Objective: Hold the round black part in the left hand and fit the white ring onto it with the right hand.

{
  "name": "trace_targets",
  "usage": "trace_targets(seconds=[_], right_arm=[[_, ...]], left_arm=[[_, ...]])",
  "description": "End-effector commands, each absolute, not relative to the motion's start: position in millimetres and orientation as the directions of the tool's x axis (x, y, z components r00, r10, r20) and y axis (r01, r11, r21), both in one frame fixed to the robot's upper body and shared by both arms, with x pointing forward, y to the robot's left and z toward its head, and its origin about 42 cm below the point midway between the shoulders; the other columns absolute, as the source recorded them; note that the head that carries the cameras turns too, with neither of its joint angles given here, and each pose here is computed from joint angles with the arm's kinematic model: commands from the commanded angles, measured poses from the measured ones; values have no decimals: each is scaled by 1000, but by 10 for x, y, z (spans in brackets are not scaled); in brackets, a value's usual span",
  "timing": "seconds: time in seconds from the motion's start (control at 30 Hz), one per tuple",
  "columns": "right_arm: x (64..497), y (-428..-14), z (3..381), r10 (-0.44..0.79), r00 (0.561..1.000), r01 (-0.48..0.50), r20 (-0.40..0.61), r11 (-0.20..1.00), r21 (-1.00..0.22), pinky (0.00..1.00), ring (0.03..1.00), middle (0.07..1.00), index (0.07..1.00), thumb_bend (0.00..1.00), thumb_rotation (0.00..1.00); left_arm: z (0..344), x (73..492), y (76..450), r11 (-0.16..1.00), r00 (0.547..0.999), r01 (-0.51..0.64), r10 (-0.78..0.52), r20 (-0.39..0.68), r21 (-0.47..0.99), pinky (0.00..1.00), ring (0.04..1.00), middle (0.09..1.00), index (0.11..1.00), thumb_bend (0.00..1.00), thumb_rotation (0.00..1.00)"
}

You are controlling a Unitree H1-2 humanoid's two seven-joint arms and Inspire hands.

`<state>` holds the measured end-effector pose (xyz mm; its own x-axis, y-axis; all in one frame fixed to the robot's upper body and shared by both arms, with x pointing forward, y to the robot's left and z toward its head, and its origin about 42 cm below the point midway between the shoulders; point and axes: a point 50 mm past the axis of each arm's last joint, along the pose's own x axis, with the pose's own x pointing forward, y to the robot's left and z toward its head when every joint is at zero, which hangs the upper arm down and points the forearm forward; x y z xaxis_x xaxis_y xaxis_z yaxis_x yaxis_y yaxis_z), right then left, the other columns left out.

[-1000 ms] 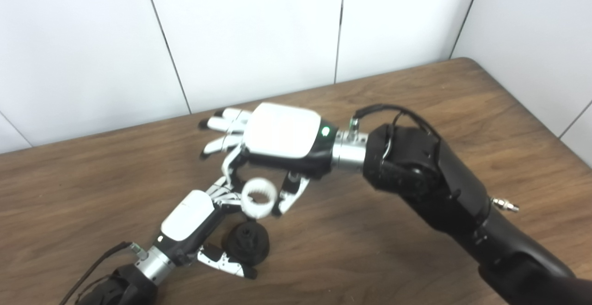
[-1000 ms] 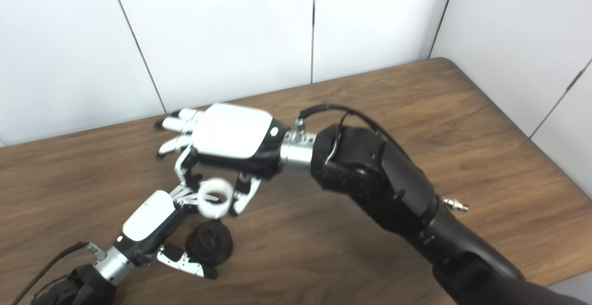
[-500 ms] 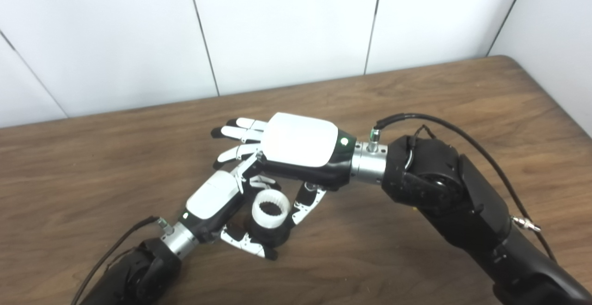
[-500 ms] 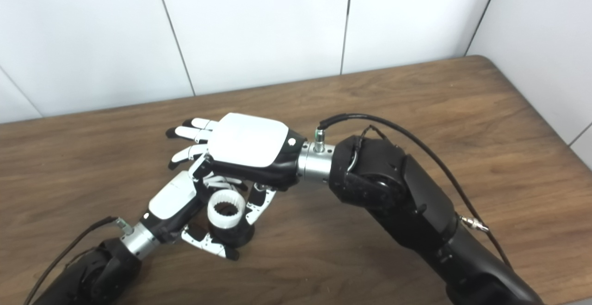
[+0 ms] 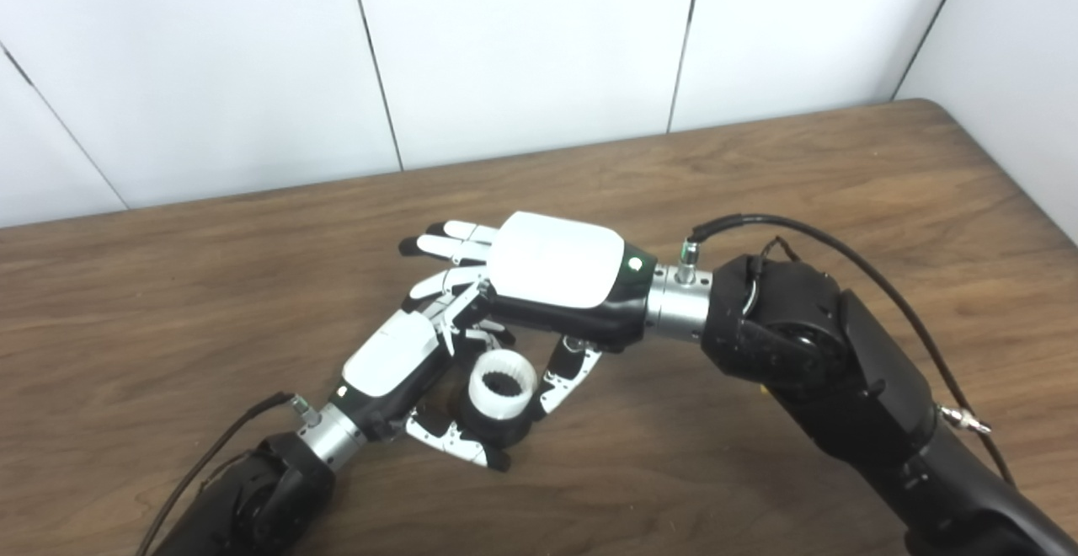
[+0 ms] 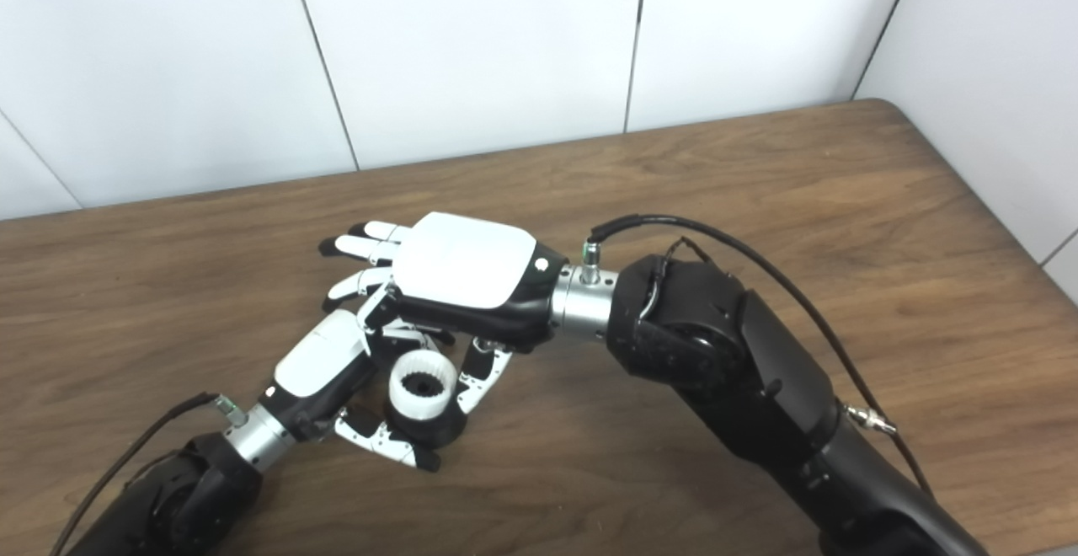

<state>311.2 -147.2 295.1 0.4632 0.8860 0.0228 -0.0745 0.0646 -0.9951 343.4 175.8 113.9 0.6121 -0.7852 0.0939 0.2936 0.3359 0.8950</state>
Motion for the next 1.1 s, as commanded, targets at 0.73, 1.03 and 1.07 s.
trace_targets(seconds=[0.73, 1.03, 1.07], right_arm=[[3236, -1457, 2782, 877, 481, -92, 8, 59, -994, 1000, 1000, 893, 483, 526, 138], [3239, -1413, 2711, 881, 474, -102, 0, 54, -993, 1000, 1000, 897, 483, 526, 139], [3240, -1409, 2705, 880, 475, -103, -3, 53, -993, 1000, 1000, 899, 483, 526, 139]], left_arm=[[1093, 3352, 1675, 288, 582, 312, -811, 57, 906, 1000, 924, 745, 483, 524, 53], [1110, 3345, 1646, 287, 577, 308, -815, 62, 907, 1000, 924, 741, 483, 524, 53], [1108, 3344, 1645, 286, 576, 307, -815, 62, 908, 1000, 925, 742, 483, 524, 53]])
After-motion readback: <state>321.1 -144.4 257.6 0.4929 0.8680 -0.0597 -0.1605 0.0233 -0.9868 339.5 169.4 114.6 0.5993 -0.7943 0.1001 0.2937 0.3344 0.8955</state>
